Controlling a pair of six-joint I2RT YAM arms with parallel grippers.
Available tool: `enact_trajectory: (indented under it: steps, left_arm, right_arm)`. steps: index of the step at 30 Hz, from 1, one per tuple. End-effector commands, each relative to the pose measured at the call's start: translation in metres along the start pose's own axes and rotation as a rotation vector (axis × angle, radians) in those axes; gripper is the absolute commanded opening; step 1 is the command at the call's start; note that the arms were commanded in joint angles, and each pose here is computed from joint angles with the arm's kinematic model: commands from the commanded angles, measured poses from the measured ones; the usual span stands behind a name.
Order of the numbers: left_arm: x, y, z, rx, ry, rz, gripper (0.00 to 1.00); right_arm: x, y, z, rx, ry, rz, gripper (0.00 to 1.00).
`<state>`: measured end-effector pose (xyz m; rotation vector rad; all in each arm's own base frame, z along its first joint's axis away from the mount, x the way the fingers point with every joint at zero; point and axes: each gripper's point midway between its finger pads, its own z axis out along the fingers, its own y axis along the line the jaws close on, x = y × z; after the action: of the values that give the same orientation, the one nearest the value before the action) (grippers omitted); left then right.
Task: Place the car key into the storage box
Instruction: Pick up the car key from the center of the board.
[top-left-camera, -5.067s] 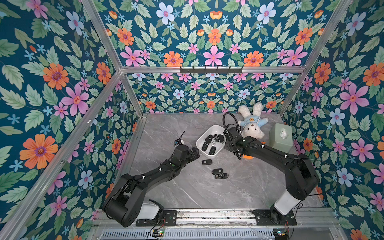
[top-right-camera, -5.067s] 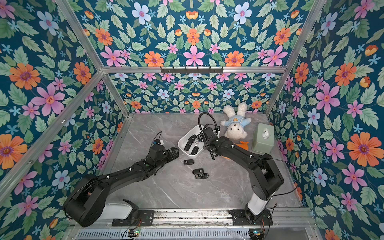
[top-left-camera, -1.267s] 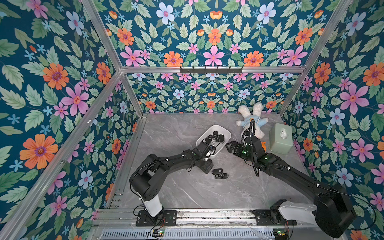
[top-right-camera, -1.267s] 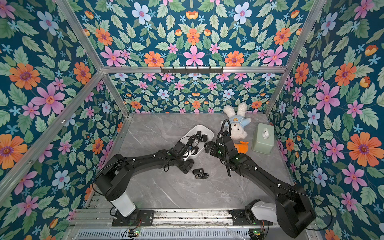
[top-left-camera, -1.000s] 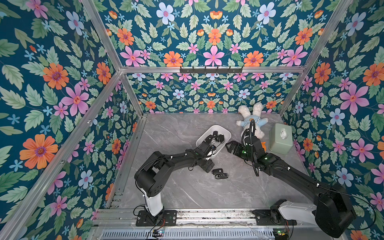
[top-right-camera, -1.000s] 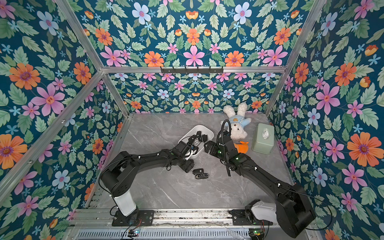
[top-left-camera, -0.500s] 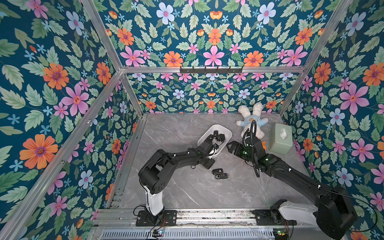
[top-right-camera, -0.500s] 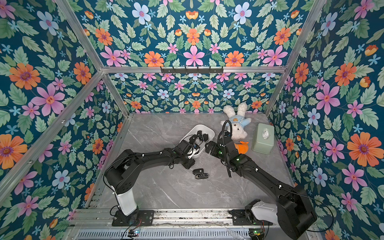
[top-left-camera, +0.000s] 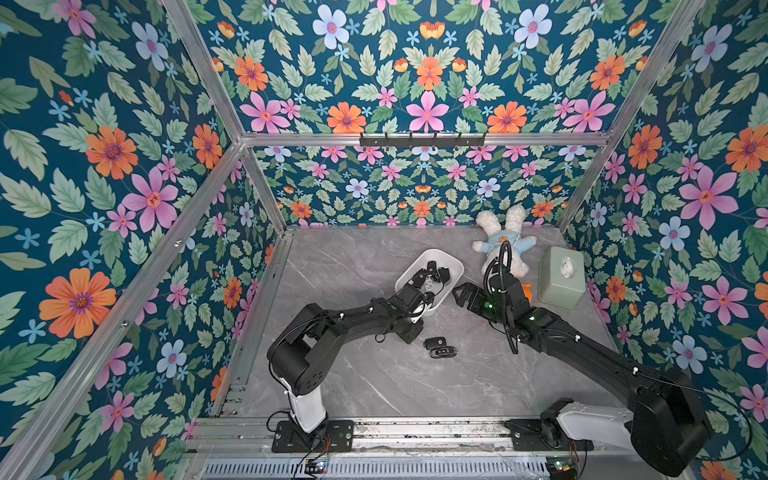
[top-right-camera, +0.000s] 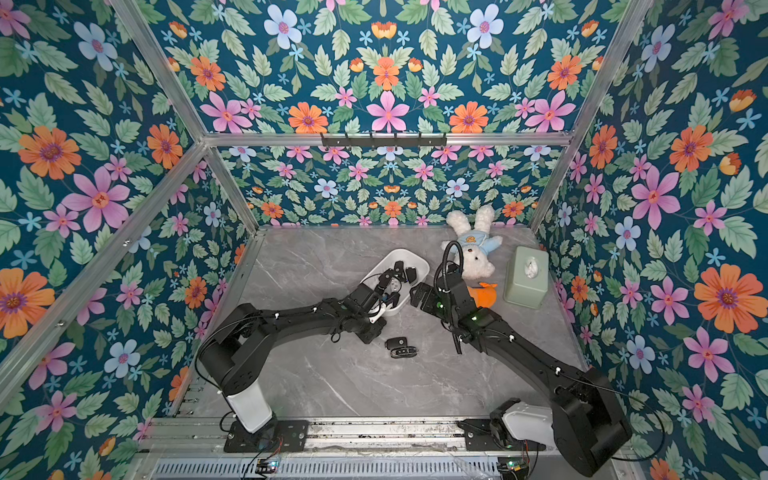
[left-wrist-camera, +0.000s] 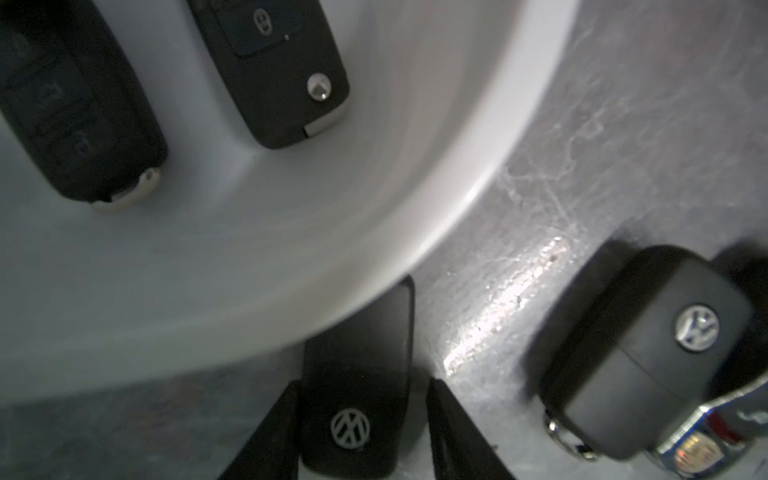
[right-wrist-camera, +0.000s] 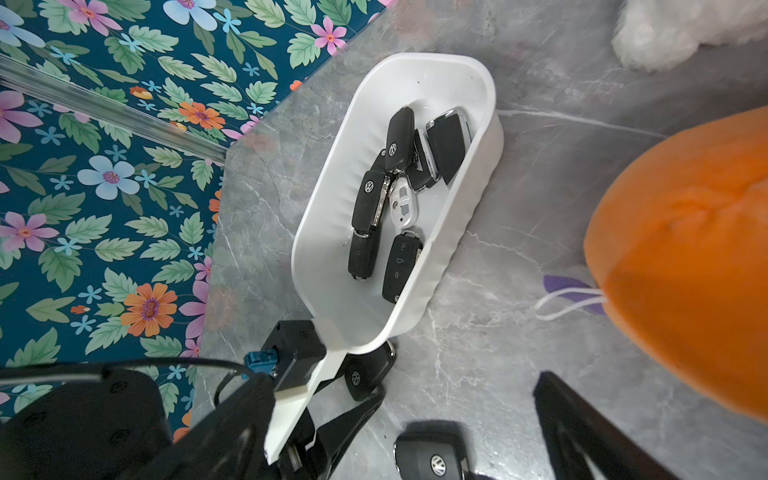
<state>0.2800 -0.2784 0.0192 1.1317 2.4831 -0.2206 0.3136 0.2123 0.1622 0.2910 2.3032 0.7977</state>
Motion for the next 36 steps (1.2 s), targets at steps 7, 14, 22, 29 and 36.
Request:
enact_trajectory:
  steps: [7,14,22,29,36]
  left_arm:
    - [0.001,0.004,0.013,-0.022,0.044,-0.021,0.49]
    - [0.008,0.003,0.011,-0.014,0.075,-0.002,0.30]
    - [0.007,0.006,-0.006,-0.037,0.037,-0.019,0.25]
    - [-0.012,0.008,-0.031,-0.046,-0.108,-0.073,0.25]
    - [-0.030,0.014,-0.061,-0.047,-0.238,-0.129,0.25]
  right_arm:
    - [-0.006,0.002,-0.002,-0.002,-0.025,0.003,0.99]
    - [-0.009,0.002,-0.003,0.005,-0.034,-0.001,0.99]
    - [-0.009,0.006,0.002,-0.004,-0.023,-0.004,0.99]
    - [-0.009,0.008,0.005,-0.004,-0.010,-0.012,0.99]
    - [-0.006,0.003,0.010,0.018,0.012,0.002,0.99]
